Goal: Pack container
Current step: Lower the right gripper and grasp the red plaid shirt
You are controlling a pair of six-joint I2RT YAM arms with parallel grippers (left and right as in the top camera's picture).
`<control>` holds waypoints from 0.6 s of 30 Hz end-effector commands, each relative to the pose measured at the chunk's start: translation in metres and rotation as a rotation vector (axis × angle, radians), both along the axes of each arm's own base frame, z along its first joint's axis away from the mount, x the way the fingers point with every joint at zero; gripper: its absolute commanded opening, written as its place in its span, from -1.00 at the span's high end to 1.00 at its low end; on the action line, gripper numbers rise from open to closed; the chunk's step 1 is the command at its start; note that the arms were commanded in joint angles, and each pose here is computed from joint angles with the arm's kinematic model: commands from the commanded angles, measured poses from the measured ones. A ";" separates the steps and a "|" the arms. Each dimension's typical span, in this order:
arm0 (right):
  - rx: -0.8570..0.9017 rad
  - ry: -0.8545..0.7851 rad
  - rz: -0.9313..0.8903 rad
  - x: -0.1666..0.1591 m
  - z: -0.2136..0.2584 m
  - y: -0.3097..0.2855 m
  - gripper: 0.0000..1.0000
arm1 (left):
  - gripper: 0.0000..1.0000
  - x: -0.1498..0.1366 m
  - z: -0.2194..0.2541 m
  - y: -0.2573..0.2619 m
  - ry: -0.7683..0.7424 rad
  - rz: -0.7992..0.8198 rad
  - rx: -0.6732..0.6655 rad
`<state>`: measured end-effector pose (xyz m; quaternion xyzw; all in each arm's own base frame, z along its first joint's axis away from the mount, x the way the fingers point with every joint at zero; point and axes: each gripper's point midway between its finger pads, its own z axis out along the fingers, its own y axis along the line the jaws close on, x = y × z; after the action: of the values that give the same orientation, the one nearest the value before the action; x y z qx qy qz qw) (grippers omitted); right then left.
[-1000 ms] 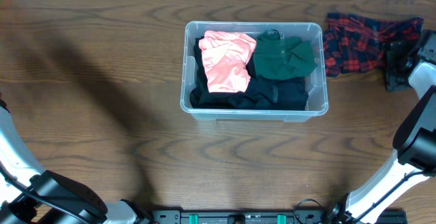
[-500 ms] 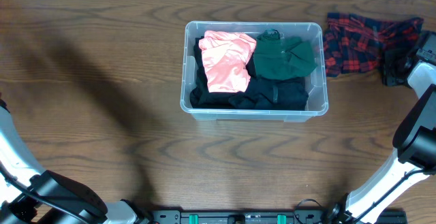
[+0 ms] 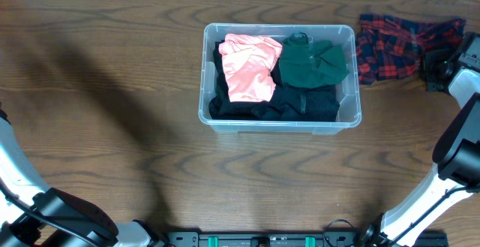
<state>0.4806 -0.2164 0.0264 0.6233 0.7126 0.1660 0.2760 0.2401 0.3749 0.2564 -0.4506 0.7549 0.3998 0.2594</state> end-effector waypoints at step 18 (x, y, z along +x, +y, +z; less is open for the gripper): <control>-0.192 -0.174 0.066 0.011 0.096 -0.013 0.98 | -0.96 -0.006 0.000 -0.001 0.003 0.017 0.006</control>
<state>0.4918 -0.2237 0.0765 0.5746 0.7248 0.1655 0.3422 0.2402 0.3749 0.2562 -0.4506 0.7550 0.3997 0.2592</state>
